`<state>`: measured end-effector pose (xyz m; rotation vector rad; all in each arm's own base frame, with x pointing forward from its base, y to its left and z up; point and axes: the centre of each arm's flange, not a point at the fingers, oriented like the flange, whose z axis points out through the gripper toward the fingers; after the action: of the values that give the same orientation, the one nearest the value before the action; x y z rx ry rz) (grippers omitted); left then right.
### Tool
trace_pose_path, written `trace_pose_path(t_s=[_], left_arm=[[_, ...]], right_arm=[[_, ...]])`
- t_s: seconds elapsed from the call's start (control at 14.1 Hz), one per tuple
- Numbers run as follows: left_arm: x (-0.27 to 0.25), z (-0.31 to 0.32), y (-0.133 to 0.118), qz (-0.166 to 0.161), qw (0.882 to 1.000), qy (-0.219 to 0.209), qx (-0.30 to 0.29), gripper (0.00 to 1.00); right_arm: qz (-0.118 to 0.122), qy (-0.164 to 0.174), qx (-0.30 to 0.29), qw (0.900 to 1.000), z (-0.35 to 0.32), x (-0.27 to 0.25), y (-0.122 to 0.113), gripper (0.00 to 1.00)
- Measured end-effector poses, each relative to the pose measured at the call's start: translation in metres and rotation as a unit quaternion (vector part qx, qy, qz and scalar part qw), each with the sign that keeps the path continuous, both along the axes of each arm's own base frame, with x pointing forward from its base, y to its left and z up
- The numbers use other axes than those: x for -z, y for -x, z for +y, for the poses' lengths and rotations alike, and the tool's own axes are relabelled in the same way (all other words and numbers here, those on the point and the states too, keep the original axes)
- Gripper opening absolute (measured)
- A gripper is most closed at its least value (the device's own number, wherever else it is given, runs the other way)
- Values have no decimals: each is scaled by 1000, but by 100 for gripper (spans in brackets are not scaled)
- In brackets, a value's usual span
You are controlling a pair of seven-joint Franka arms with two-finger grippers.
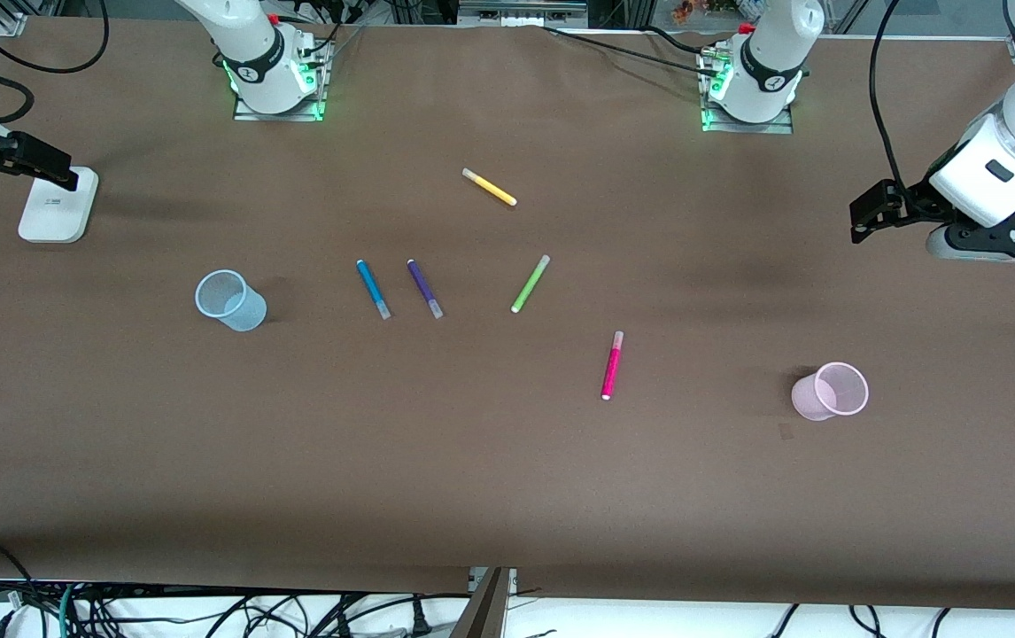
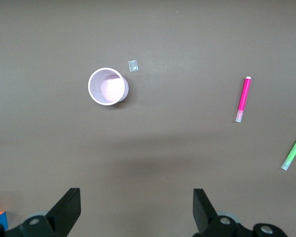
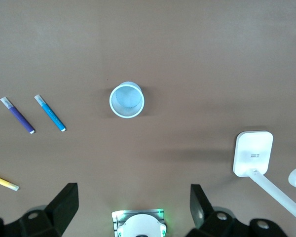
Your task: Place pink and blue markers in matching cups
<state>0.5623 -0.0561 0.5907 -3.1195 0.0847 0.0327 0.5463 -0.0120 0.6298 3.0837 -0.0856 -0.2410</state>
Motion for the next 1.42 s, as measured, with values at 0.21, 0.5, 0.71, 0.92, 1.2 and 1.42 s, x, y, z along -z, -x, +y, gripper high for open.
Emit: trace_pose_path(t_s=[0.21, 0.5, 0.71, 0.92, 1.2, 1.42], left_arm=[[0, 0, 0, 0, 1000, 0, 0, 100], [0, 0, 0, 0, 1000, 0, 0, 100], [0, 0, 0, 0, 1000, 0, 0, 100], [1, 0, 0, 1, 1000, 0, 0, 100], [16, -12, 3, 34, 999, 2, 11, 100], [58, -48, -2, 81, 996, 17, 36, 100]], right_arm=[[0, 0, 0, 1000, 0, 0, 0, 100], [3, 0, 0, 1000, 0, 3, -2, 100], [11, -2, -4, 1000, 6, 12, -7, 100], [34, -2, -22, 999, 26, 44, -23, 100], [72, 4, -68, 995, 84, 117, -54, 100], [85, 8, -108, 991, 136, 169, -67, 100]])
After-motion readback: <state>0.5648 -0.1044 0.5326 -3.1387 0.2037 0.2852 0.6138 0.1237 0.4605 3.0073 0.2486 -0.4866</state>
